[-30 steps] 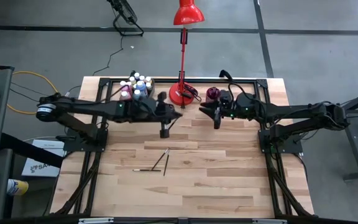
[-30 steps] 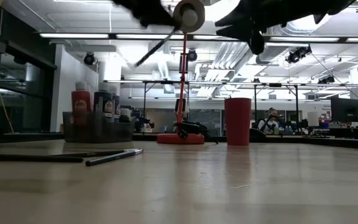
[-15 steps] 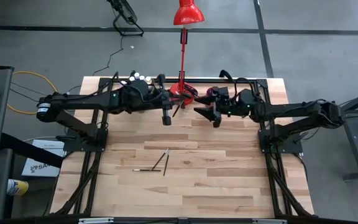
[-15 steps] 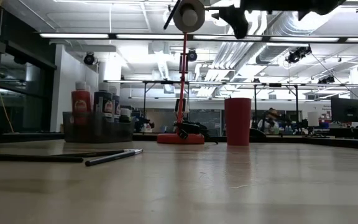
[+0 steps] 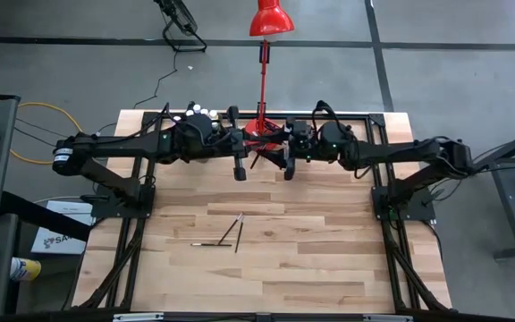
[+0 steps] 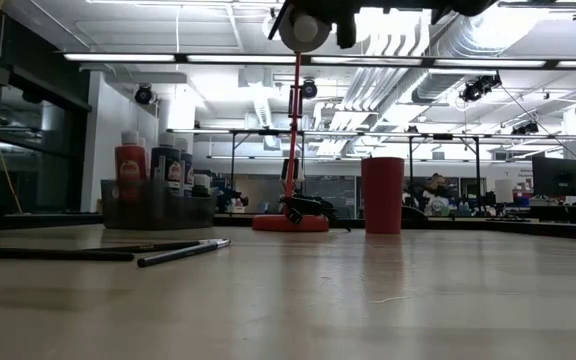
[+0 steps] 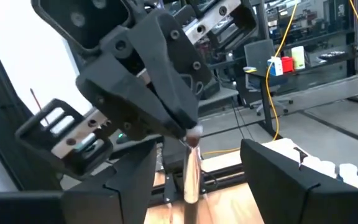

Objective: Pick & Place Paint Supplies
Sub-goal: Put the paint brush into the cup

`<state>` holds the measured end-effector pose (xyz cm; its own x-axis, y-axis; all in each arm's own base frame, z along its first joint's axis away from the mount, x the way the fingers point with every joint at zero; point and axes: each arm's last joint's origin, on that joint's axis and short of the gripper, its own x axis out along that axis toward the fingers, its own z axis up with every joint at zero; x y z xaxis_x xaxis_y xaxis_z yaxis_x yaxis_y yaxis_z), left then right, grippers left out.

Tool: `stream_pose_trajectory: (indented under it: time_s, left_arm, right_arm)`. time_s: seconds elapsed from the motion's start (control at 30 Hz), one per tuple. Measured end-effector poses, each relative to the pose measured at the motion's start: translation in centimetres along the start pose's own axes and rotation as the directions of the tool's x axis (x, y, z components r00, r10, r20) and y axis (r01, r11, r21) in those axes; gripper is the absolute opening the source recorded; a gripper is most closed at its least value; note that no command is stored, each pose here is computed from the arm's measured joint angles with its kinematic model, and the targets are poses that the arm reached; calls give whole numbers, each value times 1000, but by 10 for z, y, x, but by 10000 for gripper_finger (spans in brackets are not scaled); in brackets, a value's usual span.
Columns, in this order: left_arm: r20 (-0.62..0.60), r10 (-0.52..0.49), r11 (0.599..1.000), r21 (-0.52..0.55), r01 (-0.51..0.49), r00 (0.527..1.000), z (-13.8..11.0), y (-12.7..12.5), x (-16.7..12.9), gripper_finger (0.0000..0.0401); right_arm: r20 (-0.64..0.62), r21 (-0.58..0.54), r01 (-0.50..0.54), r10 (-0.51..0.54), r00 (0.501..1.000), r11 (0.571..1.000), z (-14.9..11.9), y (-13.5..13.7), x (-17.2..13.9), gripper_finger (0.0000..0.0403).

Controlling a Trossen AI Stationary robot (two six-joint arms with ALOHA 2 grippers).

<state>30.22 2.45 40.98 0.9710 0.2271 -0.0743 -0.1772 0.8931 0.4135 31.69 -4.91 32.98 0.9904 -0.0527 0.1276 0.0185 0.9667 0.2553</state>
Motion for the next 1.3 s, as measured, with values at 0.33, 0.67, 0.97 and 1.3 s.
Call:
stream_pose_trajectory:
  time_s: [0.33,0.67,0.97,1.3]
  left_arm:
    - [12,-14,1000,-1,14,1000,1,0,0,0]
    - [3,-15,999,49,15,1000,0,0,0,9]
    - [-143,60,991,126,-41,988,-7,3,-12,150]
    - [-447,154,986,126,-109,881,-26,6,-44,222]
  right_arm:
    - [-38,-7,16,-16,999,1000,-4,-1,1,114]
    - [-51,-4,-3,3,999,1000,-4,-3,1,18]
    - [-111,-49,317,-321,941,947,6,-20,-20,18]
    - [-172,-149,759,-772,612,634,-3,-64,-61,18]
